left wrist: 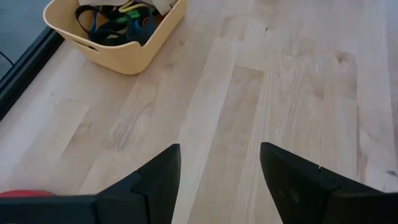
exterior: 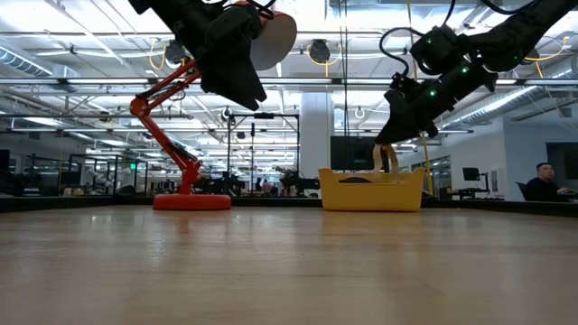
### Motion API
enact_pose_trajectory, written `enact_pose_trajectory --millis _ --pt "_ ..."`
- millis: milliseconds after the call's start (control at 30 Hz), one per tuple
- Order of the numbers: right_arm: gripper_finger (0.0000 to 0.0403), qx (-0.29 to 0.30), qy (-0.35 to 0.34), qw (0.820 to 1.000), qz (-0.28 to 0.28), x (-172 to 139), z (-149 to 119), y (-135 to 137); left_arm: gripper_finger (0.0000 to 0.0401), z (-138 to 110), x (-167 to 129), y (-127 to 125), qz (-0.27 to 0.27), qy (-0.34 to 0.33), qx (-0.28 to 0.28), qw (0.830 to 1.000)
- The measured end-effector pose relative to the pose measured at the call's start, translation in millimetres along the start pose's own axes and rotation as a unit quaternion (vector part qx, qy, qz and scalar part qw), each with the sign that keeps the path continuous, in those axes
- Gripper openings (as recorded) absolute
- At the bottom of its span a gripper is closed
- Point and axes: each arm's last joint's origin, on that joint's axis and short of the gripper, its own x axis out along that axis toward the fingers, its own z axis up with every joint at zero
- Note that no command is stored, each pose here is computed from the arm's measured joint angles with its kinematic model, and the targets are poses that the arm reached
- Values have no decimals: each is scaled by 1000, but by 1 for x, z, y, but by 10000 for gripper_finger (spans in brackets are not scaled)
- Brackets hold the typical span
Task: Pick and place rubber bands into bin
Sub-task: Put the white rubber band into the yellow container
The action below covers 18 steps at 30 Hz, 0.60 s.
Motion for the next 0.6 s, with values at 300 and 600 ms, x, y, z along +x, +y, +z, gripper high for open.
enact_pose_trajectory --millis 300,600 --pt "136 2 5 1000 -1 0 -1 0 228 0 0 0 0 0 3 1000" --pt "167 84 6 996 0 0 -1 0 228 0 0 0 0 0 3 1000"
